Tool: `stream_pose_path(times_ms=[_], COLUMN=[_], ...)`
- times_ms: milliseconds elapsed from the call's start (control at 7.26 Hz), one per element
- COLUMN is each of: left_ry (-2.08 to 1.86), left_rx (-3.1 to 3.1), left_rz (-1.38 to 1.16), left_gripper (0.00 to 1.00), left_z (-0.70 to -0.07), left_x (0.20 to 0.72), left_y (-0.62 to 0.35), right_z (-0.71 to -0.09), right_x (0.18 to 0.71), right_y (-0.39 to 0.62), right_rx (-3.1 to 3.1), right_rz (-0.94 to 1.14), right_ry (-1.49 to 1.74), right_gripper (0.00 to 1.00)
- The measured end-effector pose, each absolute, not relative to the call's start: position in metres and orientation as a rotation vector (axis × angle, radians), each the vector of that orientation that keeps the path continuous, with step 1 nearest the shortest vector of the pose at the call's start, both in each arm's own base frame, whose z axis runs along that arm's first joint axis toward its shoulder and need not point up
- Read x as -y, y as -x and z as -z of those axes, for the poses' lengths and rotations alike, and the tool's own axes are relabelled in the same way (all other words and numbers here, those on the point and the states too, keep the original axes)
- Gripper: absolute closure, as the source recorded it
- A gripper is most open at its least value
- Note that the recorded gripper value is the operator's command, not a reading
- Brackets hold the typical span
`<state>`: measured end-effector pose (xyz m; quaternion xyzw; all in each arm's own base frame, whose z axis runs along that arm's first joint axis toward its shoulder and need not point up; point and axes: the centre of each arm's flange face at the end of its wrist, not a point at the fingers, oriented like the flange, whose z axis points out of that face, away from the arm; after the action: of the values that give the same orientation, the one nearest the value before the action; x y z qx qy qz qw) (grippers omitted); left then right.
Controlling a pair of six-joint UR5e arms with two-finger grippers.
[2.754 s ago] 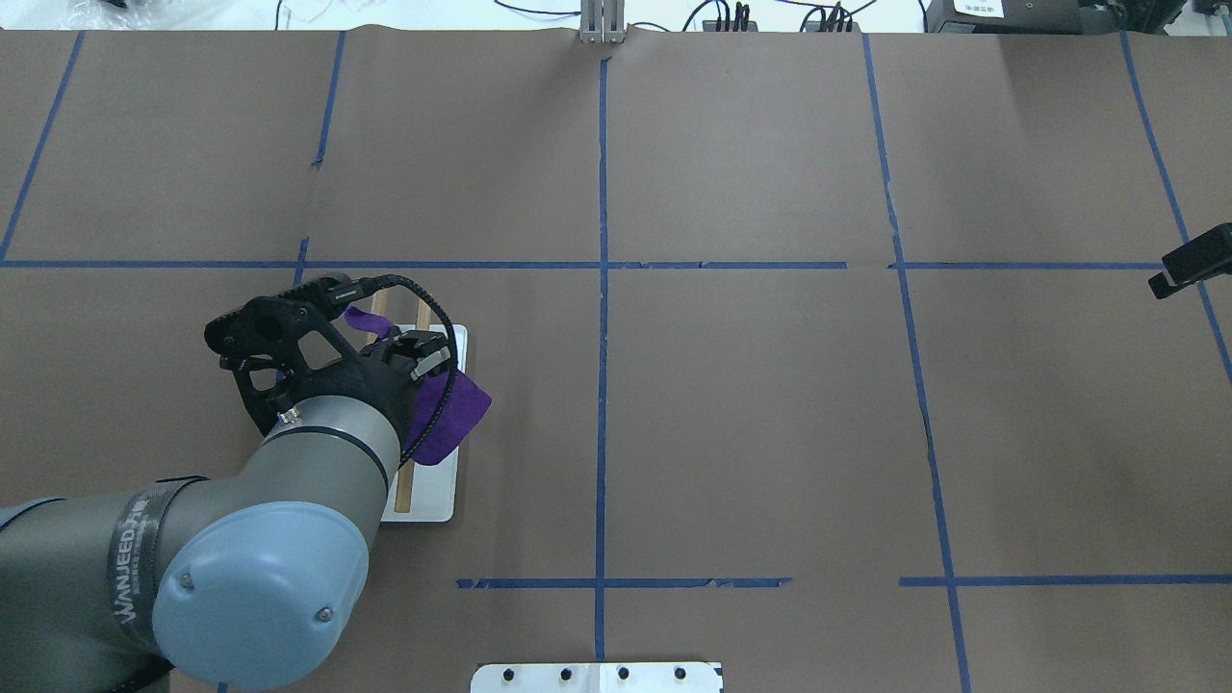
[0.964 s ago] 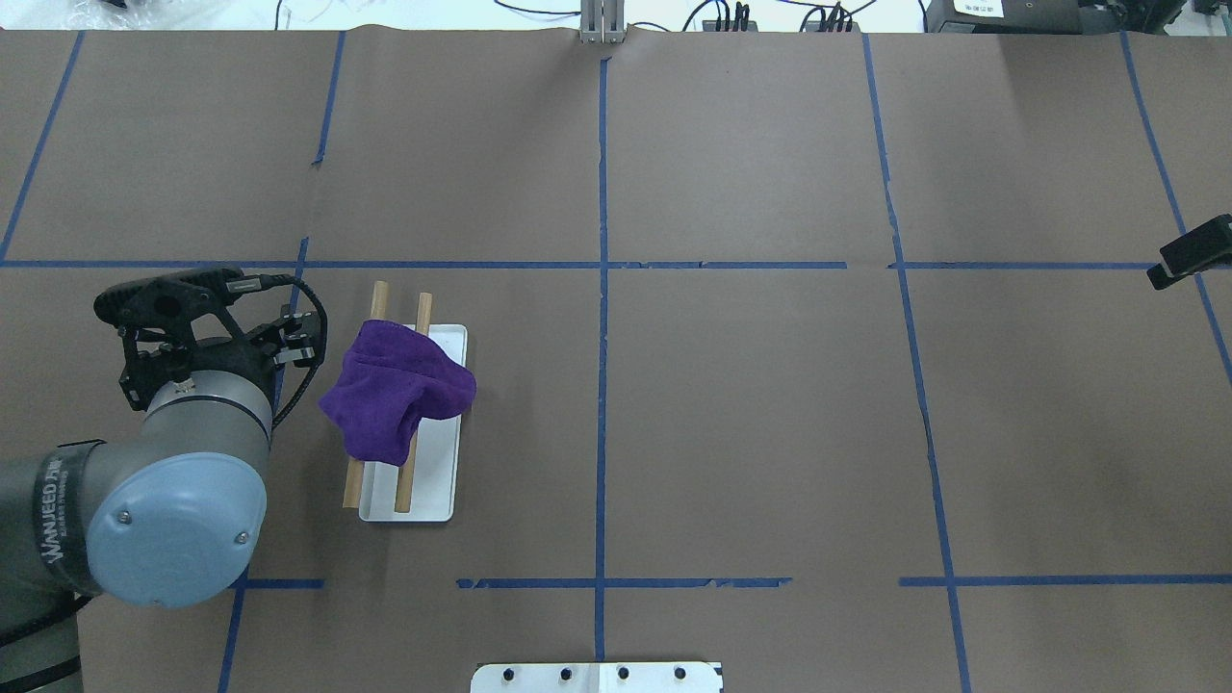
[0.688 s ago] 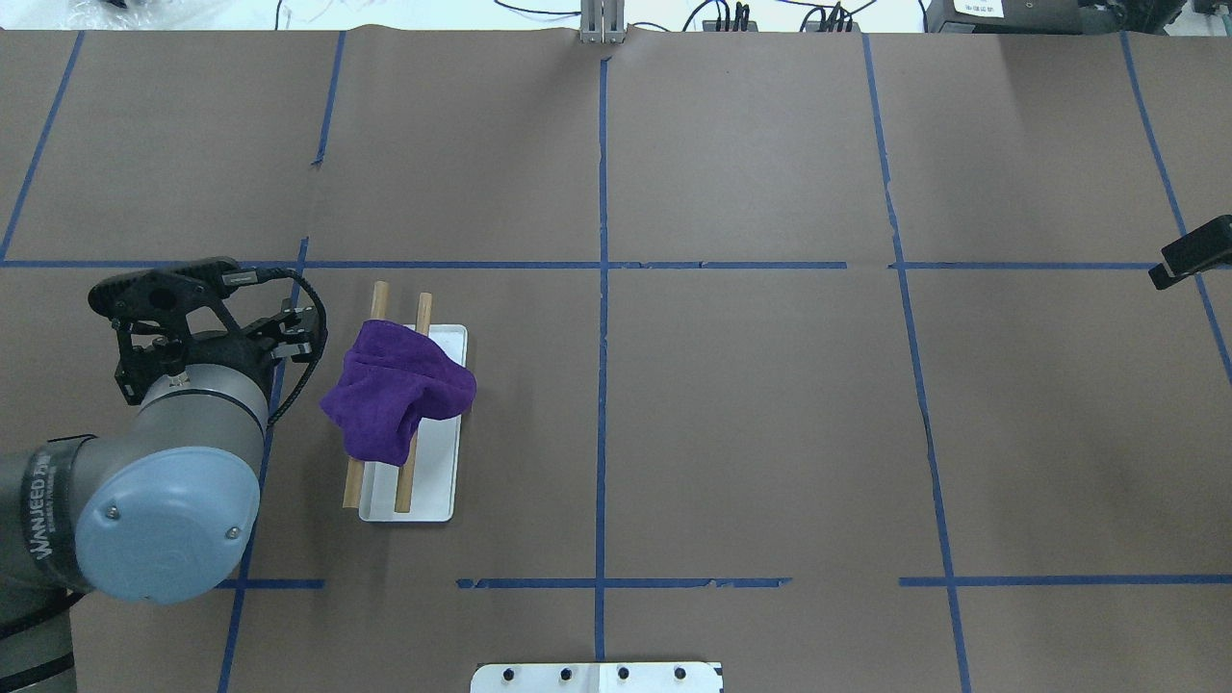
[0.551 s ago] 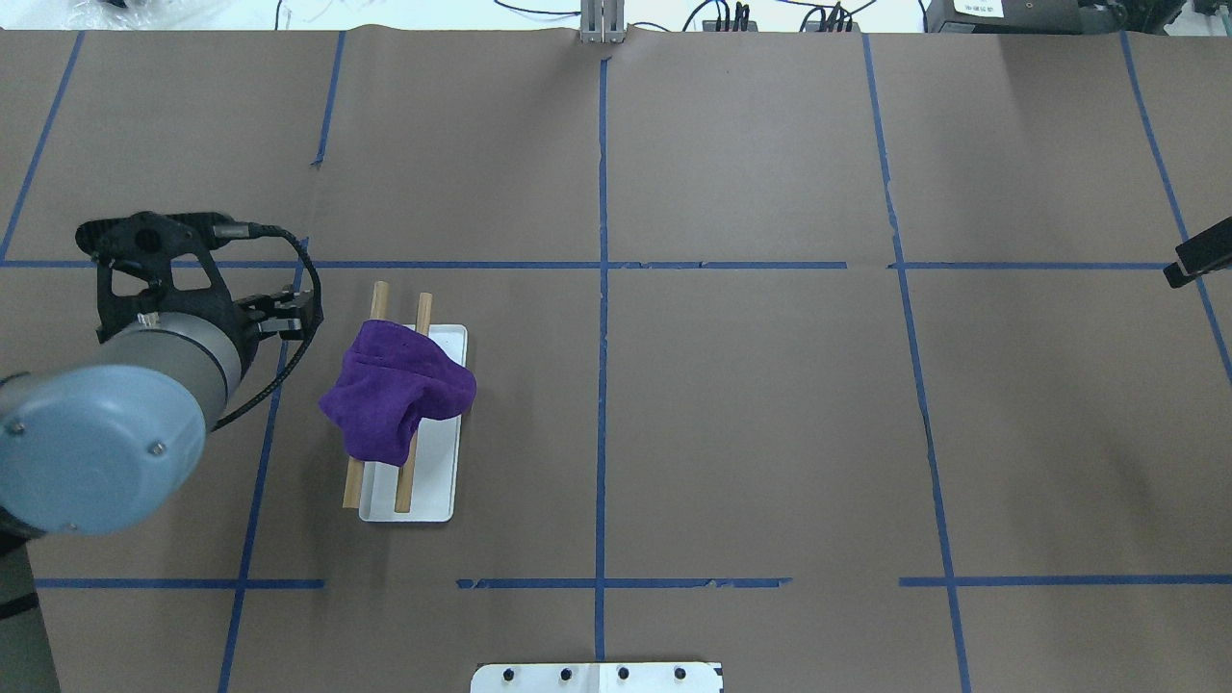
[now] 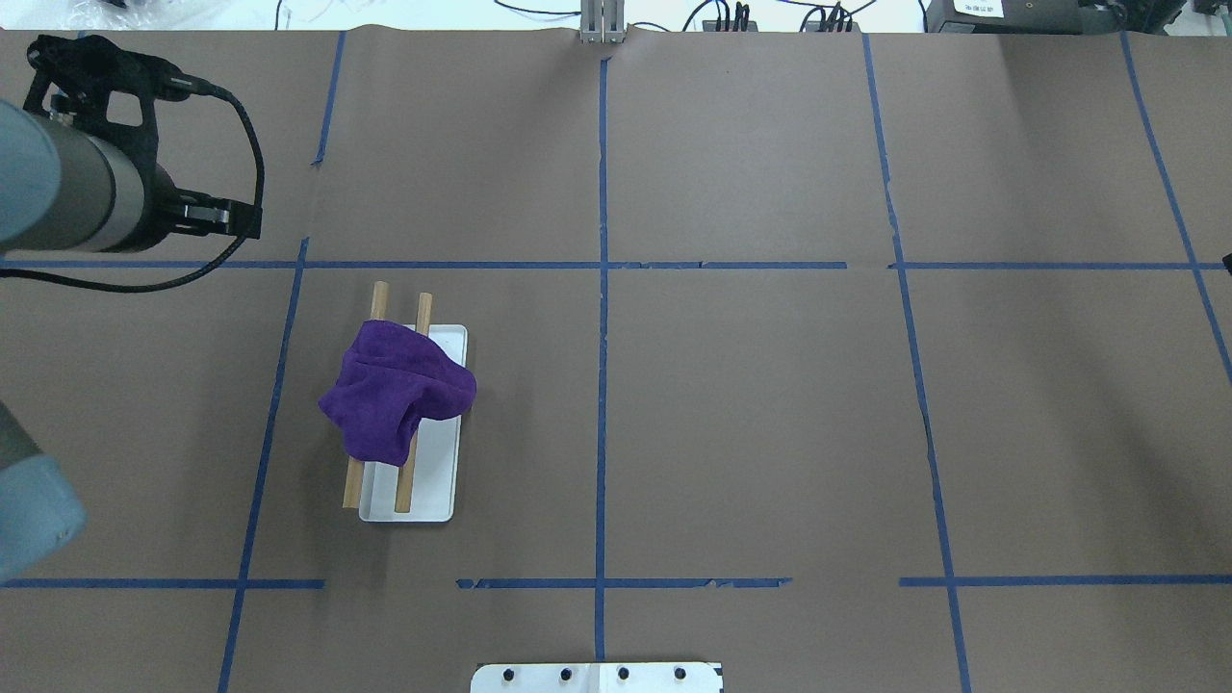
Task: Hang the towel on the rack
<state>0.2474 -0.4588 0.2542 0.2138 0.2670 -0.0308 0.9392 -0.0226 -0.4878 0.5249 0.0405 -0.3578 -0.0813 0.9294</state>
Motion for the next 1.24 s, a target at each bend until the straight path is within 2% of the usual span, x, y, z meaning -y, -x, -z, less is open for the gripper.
stream_pose_path(times_ms=[413,688,964,1239], left_ry=[-0.302,-0.220,-0.116,-0.037], left_rx=[-0.633,-0.673,-0.687,-0.724], left_rz=[-0.071,-0.137,-0.107,-0.060], left_gripper=[0.00,0.00,0.00,0.00], left_z=[-0.312,-0.392,-0.499,-0.583], left_x=[0.539,0.582,0.585,0.548], left_y=[-0.154,-0.059,0.023,0.057], right_z=[-0.601,-0.605,-0.600,-0.603], right_x=[0.486,0.496,0.503,0.501], right_y=[-0.035,-0.042,-0.046,-0.049], right_rx=[0.726,0.727,0.727,0.755], right_rz=[0.196,0.198,0.182,0.132], right_ry=[-0.052,-0.058,-0.067,-0.047], right_gripper=[0.00,0.00,0.00,0.00])
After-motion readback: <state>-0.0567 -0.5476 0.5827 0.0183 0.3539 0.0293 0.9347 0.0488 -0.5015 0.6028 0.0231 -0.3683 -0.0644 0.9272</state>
